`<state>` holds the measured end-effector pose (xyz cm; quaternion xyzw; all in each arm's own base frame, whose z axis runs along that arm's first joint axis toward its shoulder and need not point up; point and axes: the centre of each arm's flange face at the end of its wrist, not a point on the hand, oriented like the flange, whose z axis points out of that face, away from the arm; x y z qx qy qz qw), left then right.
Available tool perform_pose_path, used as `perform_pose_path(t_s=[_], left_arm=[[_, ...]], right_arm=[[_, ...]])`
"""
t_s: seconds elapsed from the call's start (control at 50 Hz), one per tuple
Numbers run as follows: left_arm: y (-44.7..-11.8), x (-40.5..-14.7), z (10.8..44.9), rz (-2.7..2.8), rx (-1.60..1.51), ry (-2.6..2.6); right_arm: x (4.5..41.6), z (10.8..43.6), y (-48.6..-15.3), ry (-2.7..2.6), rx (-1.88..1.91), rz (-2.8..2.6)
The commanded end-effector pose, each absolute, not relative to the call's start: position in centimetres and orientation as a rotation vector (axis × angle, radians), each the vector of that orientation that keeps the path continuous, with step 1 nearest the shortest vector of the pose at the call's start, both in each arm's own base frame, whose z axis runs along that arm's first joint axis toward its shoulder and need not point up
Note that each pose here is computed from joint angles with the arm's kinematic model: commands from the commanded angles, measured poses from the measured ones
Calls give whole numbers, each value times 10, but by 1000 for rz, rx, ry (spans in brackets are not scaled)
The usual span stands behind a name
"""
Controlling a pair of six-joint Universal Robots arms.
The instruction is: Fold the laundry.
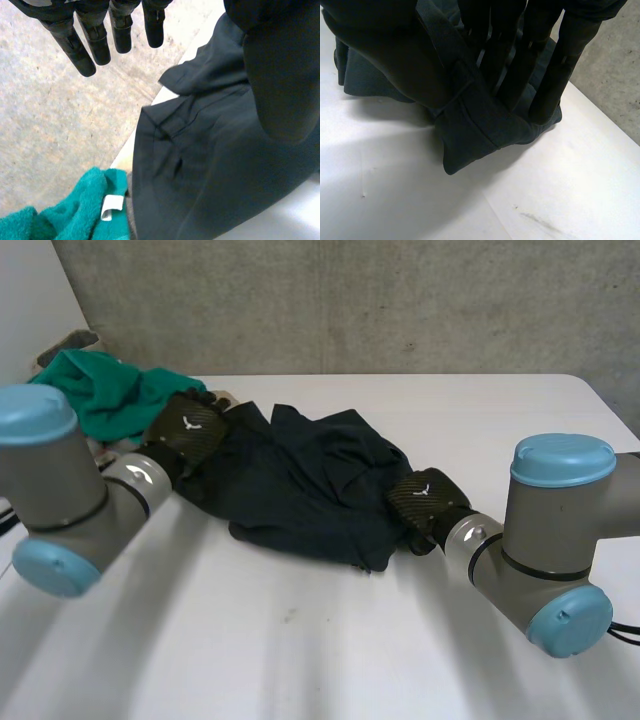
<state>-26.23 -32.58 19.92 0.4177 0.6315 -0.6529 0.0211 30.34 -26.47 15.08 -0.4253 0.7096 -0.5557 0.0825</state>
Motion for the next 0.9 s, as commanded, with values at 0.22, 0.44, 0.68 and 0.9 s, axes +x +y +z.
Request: perform_pose_path(t_s=[0.22, 0.44, 0.68, 0.9], left_arm=[[-376, -261, 143, -1802, 1606, 2122], [-367, -276, 161, -1799, 1565, 2088], [-262, -301, 297, -2227, 1425, 2113], [-229, -349, 229, -2135, 1443, 2320]], right_arm=[[305, 143, -263, 2141, -1273, -1638], [296, 153, -272, 2204, -1252, -1722], [268, 278, -341, 1970, -971, -2260], [316, 236, -400, 1784, -1051, -2208]])
